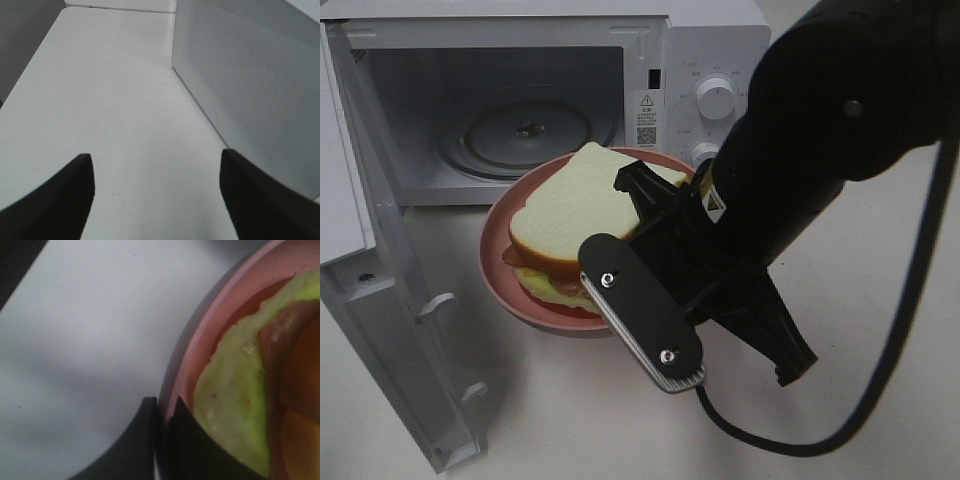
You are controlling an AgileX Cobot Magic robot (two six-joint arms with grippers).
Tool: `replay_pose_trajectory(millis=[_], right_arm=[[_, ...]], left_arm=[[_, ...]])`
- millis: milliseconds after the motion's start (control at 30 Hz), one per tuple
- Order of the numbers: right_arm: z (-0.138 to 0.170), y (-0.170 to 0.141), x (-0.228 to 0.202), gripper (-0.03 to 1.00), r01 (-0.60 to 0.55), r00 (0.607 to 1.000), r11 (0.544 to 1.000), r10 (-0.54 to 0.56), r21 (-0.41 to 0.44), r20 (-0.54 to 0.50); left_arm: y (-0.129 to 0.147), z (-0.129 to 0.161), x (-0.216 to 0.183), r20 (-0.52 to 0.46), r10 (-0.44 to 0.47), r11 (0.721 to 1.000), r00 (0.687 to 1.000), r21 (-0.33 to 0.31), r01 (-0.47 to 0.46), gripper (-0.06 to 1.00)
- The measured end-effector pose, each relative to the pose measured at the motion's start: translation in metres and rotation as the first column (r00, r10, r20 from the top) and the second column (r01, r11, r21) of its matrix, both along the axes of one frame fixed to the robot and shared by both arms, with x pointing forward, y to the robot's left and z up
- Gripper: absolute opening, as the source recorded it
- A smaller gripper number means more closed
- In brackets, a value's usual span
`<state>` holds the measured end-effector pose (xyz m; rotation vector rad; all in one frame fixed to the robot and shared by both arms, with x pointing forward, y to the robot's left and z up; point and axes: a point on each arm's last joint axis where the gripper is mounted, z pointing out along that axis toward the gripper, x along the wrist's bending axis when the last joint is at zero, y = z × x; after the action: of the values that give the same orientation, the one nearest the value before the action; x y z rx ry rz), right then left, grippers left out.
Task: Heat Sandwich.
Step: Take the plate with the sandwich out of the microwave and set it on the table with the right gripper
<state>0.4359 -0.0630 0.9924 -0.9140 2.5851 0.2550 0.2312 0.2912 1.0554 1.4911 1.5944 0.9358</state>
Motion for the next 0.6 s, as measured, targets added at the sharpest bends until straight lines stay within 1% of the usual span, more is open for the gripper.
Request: replay_pose_trajectory(millis=[333,467,600], right_arm=[[0.006,-0.023,-0.018,0.04,0.037,0.999,0.999,-0.037,0.021,-0.004],[0.01,-0.038,-0.031,0.04,0.065,0.998,0.997,-0.065,0.039,-0.008],[0.011,-0.047,-0.038,0.04,0.073,0.997,0.997,-0.073,0.037,-0.012]], left_arm=[[0.0,0.0,0.0,0.0,0.0,1.0,1.0,0.0,0.0,0.67],[0.0,0.0,0.0,0.0,0.0,1.0,1.0,0.0,0.0,0.67],[0.0,0.0,0.0,0.0,0.0,1.0,1.0,0.0,0.0,0.67]])
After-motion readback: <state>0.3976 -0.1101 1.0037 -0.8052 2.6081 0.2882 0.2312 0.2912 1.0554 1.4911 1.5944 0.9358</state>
